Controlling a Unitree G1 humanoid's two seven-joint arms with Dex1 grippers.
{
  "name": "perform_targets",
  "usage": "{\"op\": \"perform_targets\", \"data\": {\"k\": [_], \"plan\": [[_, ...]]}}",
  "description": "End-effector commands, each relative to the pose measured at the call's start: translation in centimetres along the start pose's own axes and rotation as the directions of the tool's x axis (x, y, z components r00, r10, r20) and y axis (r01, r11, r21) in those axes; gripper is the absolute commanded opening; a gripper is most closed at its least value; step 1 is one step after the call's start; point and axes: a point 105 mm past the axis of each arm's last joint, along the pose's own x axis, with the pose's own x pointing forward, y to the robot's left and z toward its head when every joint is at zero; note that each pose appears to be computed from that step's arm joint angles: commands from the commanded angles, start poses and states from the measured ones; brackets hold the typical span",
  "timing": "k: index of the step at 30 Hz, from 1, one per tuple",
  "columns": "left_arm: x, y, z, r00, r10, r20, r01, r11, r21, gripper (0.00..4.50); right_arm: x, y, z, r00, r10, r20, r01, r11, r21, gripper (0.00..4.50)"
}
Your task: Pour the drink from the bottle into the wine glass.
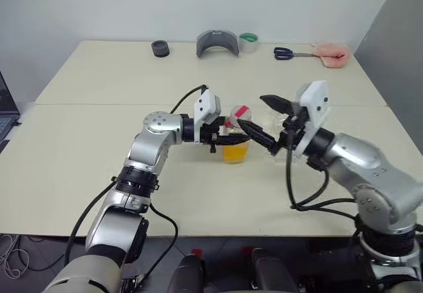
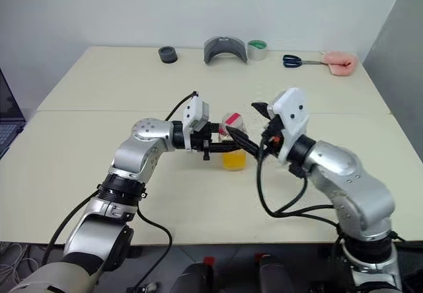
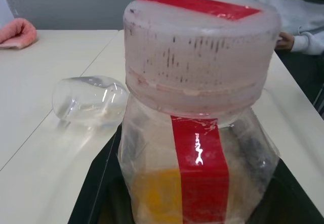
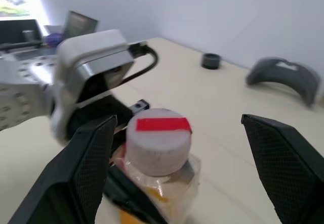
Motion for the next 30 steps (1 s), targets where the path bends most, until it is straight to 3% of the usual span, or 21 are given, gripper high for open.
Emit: {"op": "perform_targets", "data": {"k": [1,6,26,30], "plan": [[0.2,0.4,1.9,0.999,0.005,0.043,-0.008,0.998,0.07,1.82,0.1,0.6,0.9,0.997,-0.072,0.035,0.072,0.997,0.0,4.19],[0.7,0.4,2.1,0.999,0.004,0.051,-0.008,0.998,0.07,1.82,1.0,1.9,0.4,0.997,-0.077,0.02,0.076,0.996,0.05,4.19],[0.6,0.5,2.3,0.999,0.011,0.052,-0.015,0.997,0.075,1.82,2.1,1.3,-0.2,0.982,-0.181,0.049,0.18,0.983,0.025,4.19],[0.6,0.5,2.3,0.999,0.01,0.052,-0.013,0.997,0.075,1.82,2.1,1.4,-0.3,0.981,-0.189,0.048,0.188,0.982,0.022,3.25]]}}
